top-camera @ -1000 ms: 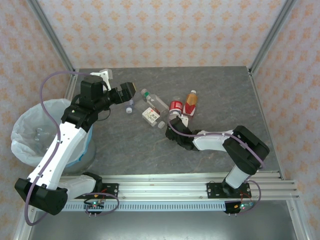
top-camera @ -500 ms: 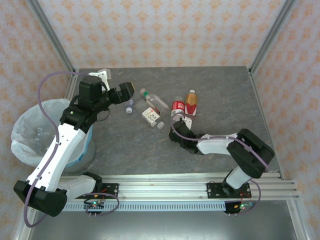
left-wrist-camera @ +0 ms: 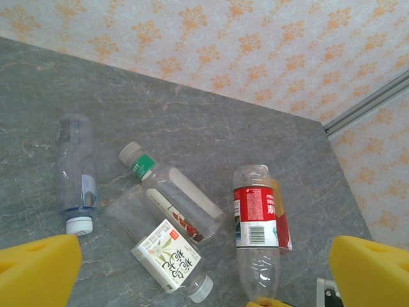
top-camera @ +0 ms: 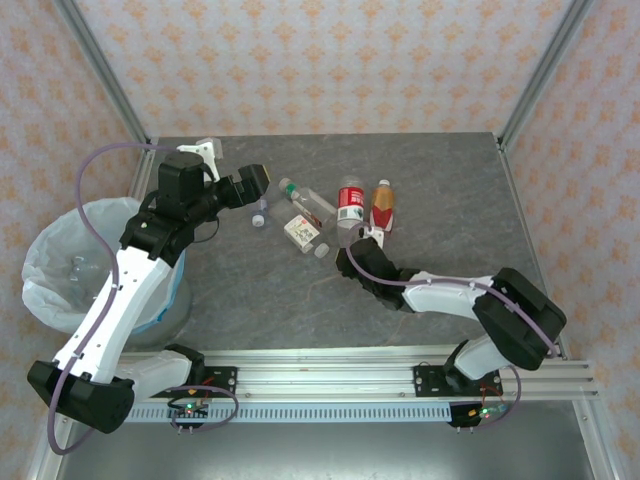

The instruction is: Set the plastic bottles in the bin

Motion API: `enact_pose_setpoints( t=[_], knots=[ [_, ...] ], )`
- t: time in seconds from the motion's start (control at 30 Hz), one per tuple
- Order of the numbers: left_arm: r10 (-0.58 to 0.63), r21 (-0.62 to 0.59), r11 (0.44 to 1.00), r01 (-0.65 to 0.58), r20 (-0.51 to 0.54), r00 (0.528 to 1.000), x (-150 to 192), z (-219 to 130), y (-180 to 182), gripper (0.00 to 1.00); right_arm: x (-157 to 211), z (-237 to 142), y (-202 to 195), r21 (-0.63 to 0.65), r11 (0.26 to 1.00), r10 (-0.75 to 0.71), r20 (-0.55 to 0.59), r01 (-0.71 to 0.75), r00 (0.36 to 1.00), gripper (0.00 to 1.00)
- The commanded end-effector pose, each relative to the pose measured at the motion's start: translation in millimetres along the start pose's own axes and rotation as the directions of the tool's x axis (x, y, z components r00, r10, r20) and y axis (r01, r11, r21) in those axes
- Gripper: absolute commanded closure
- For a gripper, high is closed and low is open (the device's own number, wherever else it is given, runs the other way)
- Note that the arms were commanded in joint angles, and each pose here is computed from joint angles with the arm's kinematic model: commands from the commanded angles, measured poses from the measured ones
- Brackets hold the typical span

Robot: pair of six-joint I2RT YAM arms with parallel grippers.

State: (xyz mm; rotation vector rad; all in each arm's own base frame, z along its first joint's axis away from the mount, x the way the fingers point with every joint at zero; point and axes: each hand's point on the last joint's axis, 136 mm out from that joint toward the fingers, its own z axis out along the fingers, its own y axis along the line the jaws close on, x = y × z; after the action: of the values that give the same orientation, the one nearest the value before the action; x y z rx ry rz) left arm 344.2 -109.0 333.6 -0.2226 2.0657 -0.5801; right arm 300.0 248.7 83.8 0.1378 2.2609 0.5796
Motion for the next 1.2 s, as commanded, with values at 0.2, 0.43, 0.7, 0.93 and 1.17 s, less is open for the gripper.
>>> enact_pose_setpoints(
  t=[0.2,0.43,0.7,0.93,1.17],
  knots=[
    [-0.008,0.014,1.000,0.008,-0.003,1.000,0,6,-4,0.00,-21,-17,18,-0.094,0.993,-0.064,0.092,0.072,0.994,1.00],
    [-0.029,0.015,0.999,0.030,-0.043,0.999,6,18,-4,0.00,-31,-27,35,-0.177,0.981,-0.062,0.127,0.084,0.990,1.00],
    [-0.023,0.049,0.998,0.028,-0.095,0.995,20,36,-14,0.00,-40,-40,72,-0.343,0.929,-0.088,0.163,0.140,0.983,1.00],
    [-0.001,0.150,0.988,0.025,-0.152,0.988,33,57,-38,0.00,-45,-49,105,-0.473,0.867,-0.097,0.152,0.159,0.984,1.00],
    [-0.052,0.300,0.948,0.110,-0.194,0.980,43,76,-62,0.00,-55,-61,136,-0.575,0.798,-0.102,0.168,0.182,0.980,1.00]
  ],
)
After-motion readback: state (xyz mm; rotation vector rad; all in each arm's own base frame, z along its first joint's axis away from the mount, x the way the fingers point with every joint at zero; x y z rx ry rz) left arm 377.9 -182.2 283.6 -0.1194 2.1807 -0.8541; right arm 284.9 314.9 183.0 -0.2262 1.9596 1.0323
